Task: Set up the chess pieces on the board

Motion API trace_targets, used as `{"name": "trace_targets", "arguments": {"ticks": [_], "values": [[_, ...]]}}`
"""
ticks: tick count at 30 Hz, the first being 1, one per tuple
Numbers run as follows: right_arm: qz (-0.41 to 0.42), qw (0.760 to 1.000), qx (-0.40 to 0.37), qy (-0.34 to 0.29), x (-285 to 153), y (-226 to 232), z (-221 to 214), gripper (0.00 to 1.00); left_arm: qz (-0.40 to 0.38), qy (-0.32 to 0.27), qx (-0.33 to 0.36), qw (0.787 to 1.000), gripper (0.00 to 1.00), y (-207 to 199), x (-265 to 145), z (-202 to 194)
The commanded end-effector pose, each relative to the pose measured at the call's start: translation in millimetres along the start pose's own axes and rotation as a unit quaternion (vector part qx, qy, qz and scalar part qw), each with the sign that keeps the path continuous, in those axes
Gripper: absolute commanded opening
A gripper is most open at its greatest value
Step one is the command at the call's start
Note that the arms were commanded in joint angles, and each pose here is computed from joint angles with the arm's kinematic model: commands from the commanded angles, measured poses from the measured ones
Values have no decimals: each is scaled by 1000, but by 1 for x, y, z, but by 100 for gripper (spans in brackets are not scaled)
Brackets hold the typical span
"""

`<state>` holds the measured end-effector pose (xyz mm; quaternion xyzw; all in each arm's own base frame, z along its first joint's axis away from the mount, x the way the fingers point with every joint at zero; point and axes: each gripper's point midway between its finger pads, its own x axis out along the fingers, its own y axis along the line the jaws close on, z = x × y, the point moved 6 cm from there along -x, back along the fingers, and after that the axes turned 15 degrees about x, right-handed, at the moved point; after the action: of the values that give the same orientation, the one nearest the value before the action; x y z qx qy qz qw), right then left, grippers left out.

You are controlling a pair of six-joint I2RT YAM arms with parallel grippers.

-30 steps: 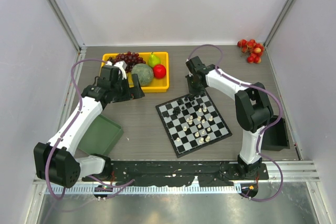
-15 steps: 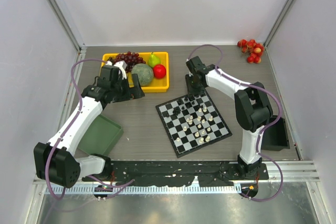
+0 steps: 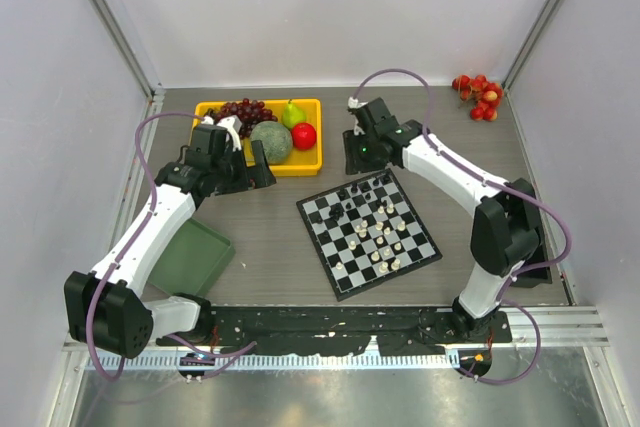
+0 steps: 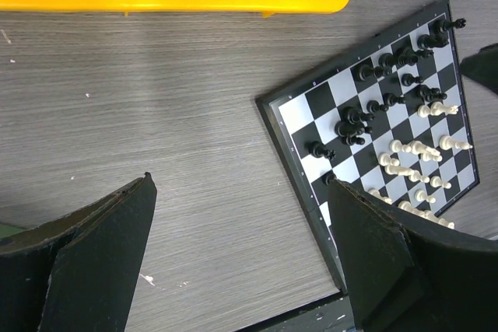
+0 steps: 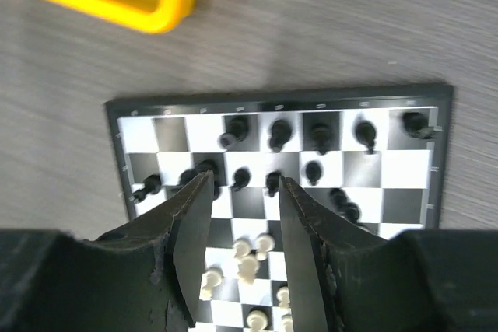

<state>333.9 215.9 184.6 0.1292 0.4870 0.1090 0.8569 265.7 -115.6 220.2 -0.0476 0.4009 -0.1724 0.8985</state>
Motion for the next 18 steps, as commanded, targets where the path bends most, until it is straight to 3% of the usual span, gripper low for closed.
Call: {"name": "trace_targets", "arguments": {"ticks": [1, 9, 18], "values": [[47, 998, -30, 20, -6, 36, -22, 46, -5, -31, 0, 1000, 100, -3, -3, 9], [51, 996, -55, 53, 8, 62, -56, 43, 7, -35, 1, 999, 100, 0, -6, 7], [-8, 996, -54, 69, 25, 49, -66, 40, 5, -32, 0, 999, 99, 0, -6, 2]]}}
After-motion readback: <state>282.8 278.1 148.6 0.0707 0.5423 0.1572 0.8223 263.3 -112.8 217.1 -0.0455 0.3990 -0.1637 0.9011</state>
